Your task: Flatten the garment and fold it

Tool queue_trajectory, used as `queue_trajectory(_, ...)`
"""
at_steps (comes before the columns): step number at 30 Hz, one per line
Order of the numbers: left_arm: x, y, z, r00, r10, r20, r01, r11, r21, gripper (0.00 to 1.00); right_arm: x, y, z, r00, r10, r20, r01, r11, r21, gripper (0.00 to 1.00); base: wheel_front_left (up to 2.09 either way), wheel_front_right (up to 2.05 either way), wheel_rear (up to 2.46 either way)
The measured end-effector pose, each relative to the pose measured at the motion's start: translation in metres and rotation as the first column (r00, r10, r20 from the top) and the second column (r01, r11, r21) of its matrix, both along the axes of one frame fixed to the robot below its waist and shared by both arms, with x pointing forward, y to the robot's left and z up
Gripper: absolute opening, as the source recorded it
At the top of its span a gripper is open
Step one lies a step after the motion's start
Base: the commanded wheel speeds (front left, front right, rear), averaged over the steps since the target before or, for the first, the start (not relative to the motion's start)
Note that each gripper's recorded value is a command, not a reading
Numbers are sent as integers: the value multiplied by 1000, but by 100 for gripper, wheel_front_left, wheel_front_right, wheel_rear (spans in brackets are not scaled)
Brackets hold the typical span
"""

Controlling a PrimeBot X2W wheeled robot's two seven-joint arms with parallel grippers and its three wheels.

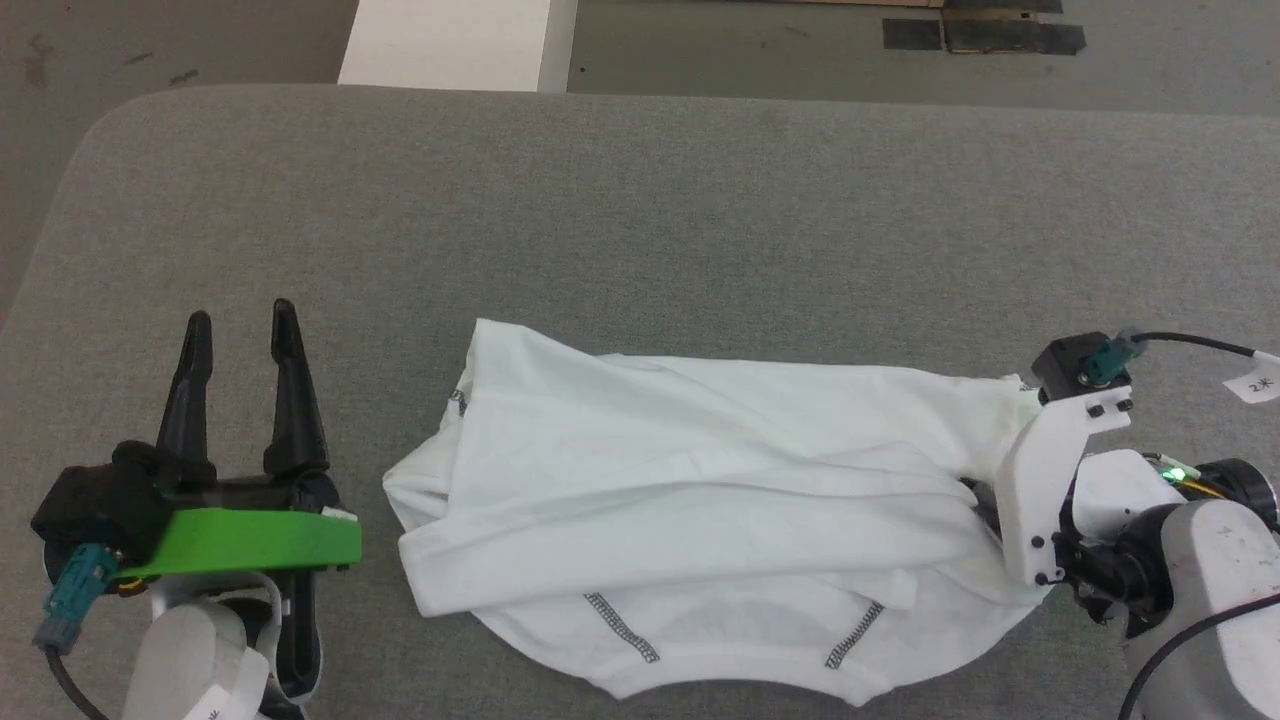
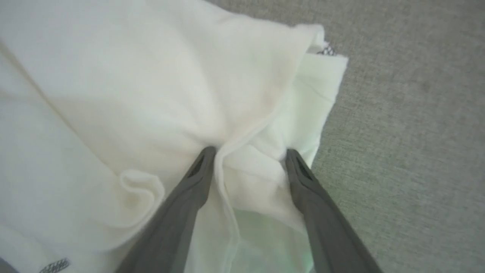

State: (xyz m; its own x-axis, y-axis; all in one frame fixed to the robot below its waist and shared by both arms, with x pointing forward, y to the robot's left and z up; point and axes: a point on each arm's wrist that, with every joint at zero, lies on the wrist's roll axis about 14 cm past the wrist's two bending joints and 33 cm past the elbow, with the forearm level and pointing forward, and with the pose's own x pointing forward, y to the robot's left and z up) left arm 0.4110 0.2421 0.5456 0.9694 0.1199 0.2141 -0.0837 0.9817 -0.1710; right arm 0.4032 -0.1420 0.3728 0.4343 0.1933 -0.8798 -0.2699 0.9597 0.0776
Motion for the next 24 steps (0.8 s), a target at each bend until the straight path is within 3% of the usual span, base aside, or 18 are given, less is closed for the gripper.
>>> queue_trajectory(7,-4,-1,-1,1000,3,2,-3,1000,-8,100,4,6,12,993,-86,83,73,987,145,0,0,0,0)
queue_trajectory(12,-5,-7,2,1000,-12,13,12,1000,-14,100,7,-15,24,981,-141,132,121,981,149,0,0,0,0)
queue_trajectory(19,-2,-12,2,1000,-26,17,26,999,-18,100,2,-102,30,953,-267,144,270,963,0,0,0,0,0)
queue_trajectory(22,-1,-12,-2,1000,-26,7,26,1000,-16,100,-1,-138,31,933,-325,152,339,938,-72,0,0,0,0)
queue_trajectory(24,-2,-5,-6,1000,-7,-5,7,1000,-8,100,-7,-178,31,920,-362,149,386,902,-192,0,0,0,0)
